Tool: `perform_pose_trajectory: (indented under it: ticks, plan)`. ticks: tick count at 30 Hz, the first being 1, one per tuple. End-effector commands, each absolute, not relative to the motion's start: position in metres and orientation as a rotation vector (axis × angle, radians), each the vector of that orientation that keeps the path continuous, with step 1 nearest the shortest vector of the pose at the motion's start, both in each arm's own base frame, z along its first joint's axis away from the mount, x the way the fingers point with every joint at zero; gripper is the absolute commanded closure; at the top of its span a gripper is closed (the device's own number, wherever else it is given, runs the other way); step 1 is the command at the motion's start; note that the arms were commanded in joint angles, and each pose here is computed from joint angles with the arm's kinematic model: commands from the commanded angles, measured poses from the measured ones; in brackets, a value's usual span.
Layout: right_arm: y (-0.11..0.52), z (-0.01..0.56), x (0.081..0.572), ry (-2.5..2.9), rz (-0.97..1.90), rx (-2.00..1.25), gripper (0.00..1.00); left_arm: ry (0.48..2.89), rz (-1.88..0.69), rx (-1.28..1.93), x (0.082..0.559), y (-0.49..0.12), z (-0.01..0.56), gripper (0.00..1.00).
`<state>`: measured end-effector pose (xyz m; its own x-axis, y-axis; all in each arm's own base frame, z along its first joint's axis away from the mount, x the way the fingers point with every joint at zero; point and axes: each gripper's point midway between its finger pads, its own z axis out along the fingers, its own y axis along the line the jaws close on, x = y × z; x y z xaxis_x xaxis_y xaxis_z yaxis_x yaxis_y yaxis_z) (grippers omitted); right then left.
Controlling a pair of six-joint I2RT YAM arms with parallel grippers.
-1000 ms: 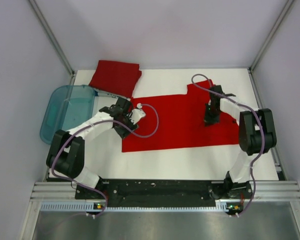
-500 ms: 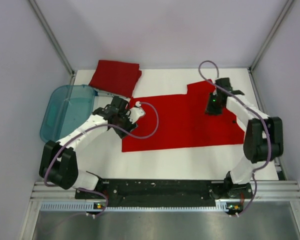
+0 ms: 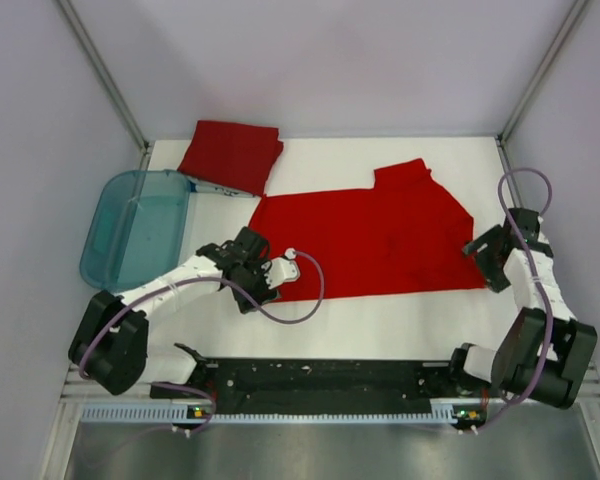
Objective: Fold and stack the t-shirts
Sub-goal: Fold the flattened tshirt in 1/3 of the way
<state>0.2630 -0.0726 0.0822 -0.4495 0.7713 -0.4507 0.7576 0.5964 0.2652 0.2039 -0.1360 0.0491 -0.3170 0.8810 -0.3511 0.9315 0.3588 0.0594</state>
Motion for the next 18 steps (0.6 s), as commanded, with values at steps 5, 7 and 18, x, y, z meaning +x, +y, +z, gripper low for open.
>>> perform_pose_trajectory:
  ticks: [5,7,18]
  plan:
    - [-0.074,0.027,0.239,2.286,-0.005,1.616,0.32,2.31,-0.124,1.607,0.212,-0.126,0.018,0.38]
    - [-0.079,0.022,0.238,2.285,-0.045,1.637,0.37,2.318,-0.124,1.601,0.211,-0.125,0.013,0.39]
    - [-0.092,0.006,0.216,2.254,-0.081,1.776,0.99,2.344,-0.16,1.602,0.209,-0.128,0.003,1.0]
